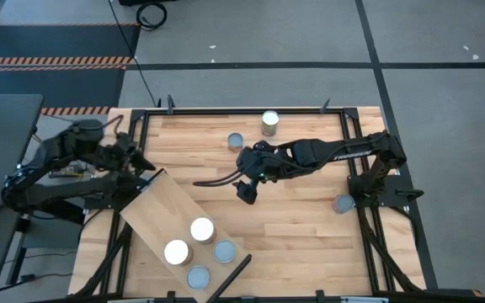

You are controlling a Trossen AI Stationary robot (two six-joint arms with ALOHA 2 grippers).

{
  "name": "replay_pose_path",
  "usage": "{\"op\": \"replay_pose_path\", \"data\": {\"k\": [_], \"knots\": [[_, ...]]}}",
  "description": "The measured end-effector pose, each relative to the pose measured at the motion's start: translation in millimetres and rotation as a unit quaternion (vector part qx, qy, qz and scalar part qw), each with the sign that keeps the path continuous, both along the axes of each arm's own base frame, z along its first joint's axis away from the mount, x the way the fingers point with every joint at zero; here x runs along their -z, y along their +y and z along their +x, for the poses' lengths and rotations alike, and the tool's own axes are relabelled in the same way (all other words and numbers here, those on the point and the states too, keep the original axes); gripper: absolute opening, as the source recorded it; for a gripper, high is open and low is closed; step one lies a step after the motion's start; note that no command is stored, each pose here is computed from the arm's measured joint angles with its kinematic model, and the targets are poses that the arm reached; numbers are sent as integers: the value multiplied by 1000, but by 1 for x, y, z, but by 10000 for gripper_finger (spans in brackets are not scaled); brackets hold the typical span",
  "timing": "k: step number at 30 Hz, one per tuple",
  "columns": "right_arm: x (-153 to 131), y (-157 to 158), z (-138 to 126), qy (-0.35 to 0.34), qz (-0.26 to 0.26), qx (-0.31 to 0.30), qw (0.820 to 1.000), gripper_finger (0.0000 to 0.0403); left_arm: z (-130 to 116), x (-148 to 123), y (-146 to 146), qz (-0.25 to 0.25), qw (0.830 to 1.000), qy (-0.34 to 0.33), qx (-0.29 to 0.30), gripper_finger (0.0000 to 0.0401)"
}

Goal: Pick and place cans onto a shelf
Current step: Adjust the canned corn on the shelf

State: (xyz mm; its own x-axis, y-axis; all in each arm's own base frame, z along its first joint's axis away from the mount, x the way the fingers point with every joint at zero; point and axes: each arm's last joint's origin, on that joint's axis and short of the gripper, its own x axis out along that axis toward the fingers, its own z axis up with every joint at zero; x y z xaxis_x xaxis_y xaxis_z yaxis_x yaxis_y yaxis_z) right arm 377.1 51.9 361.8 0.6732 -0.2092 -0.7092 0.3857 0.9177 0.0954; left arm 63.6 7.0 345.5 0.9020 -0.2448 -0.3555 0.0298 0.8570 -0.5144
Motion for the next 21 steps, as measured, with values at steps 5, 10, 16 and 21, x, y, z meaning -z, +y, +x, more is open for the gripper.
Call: {"op": "replay_pose_path", "data": {"k": [5,10,16,21], "knots": [[0,1,0,-3,7,7,1000,373,34,34,0,-46,998,-20,50,311],[0,4,-1,-3,7,3,1000,373,60,50,-22,-47,992,-20,112,311],[0,5,-1,-2,7,2,1000,373,75,51,-58,56,981,-38,181,311],[0,5,-1,-2,6,1,1000,373,81,60,-84,171,950,-60,254,311]]}}
